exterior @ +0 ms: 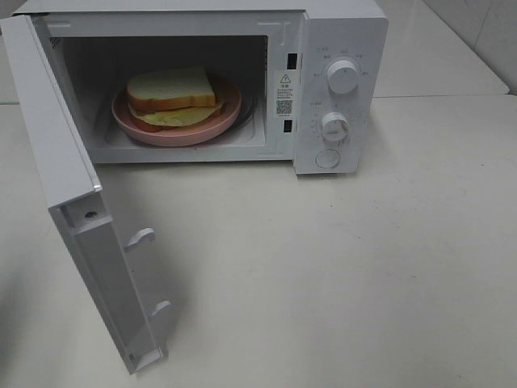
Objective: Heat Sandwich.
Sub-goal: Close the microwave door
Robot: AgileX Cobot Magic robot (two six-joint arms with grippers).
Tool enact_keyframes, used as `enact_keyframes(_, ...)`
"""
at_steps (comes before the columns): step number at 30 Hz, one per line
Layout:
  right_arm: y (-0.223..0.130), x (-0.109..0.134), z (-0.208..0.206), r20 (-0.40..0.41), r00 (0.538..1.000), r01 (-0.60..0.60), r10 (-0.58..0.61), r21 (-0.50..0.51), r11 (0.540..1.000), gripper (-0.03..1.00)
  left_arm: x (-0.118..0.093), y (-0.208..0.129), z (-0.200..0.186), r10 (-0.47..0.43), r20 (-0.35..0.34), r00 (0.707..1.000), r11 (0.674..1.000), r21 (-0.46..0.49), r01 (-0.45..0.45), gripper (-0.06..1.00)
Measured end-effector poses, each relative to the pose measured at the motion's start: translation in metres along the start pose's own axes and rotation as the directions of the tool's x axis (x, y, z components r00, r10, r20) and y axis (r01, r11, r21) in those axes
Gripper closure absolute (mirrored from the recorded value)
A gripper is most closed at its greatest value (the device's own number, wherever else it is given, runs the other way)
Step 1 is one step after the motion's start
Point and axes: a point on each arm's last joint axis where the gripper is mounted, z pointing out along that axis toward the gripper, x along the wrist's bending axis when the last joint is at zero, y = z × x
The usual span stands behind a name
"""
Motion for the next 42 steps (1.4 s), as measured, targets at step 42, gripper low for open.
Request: enact_keyframes(42,0.000,0.000,0.000,0.000,1.000,0.000,0.000,-0.001,1.000,0.21,-0.031,-0.030,0.102,0.064,0.284,0.957,0.989,-0.146,-0.023,0.94)
